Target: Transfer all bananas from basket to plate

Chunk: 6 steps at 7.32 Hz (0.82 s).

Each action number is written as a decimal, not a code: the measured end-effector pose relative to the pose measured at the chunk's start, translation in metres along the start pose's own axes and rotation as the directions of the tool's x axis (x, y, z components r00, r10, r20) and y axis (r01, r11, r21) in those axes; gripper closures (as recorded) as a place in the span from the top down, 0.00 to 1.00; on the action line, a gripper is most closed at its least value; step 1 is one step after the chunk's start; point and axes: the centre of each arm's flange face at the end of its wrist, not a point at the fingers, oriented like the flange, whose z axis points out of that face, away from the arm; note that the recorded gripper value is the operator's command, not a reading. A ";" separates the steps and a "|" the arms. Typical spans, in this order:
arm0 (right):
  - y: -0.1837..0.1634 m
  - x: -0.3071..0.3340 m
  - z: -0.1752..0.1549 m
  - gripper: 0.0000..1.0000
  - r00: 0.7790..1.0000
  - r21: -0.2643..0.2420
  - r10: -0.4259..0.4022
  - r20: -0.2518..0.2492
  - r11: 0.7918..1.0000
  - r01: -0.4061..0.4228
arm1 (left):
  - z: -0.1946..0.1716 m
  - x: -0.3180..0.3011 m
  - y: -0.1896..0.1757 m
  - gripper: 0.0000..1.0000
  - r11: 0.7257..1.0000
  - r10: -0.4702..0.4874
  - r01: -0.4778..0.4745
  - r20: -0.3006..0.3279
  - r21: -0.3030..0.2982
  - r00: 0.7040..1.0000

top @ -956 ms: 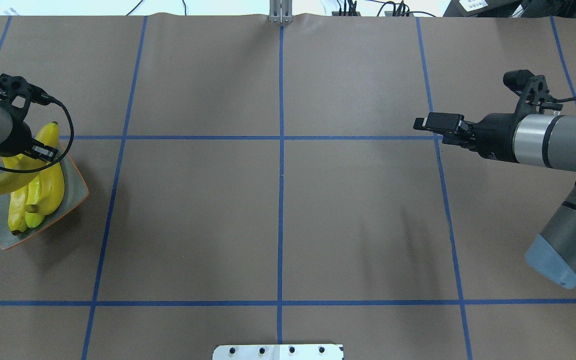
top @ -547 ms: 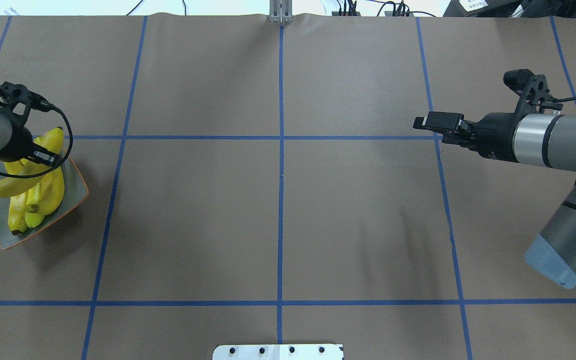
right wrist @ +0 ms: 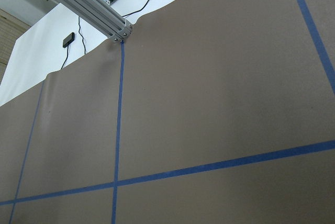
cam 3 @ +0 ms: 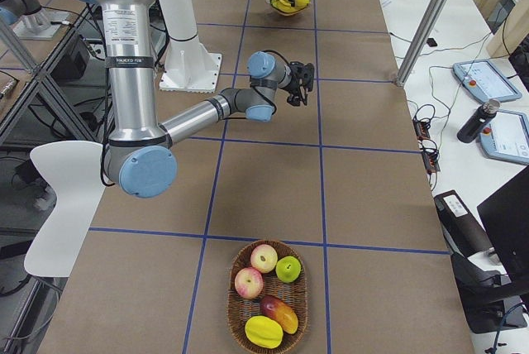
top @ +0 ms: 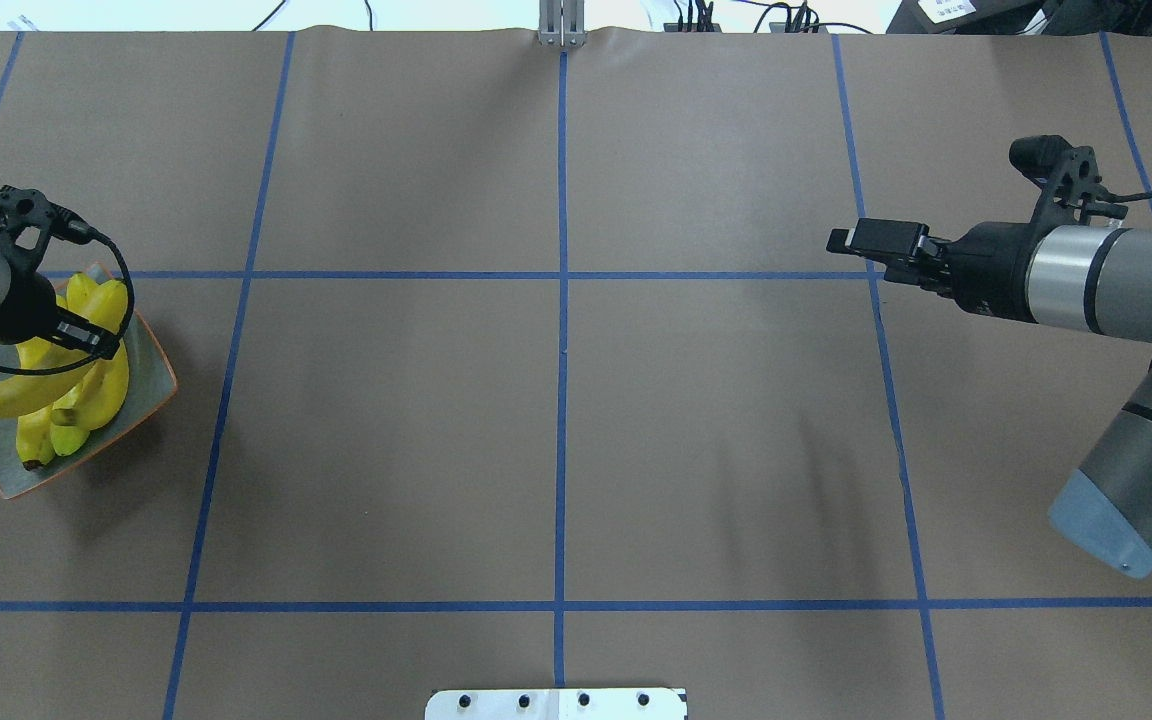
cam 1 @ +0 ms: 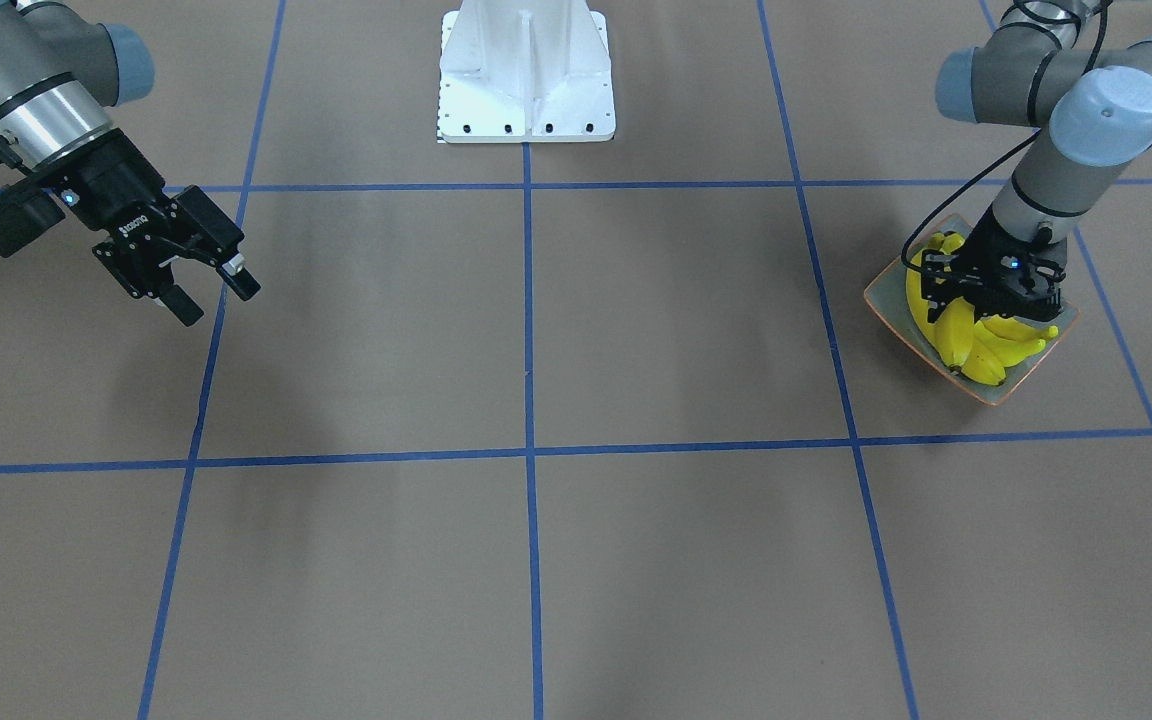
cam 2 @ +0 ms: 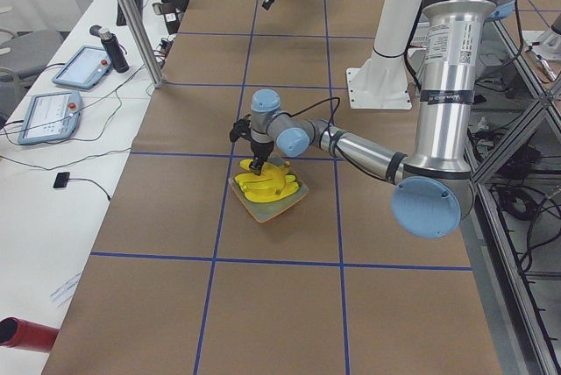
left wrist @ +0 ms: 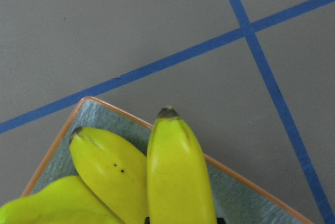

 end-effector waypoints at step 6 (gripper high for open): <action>-0.003 -0.002 -0.001 1.00 1.000 0.009 0.001 0.003 1.000 -0.001 | -0.017 0.025 -0.002 1.00 1.000 0.004 -0.007 -0.111 -0.031 0.994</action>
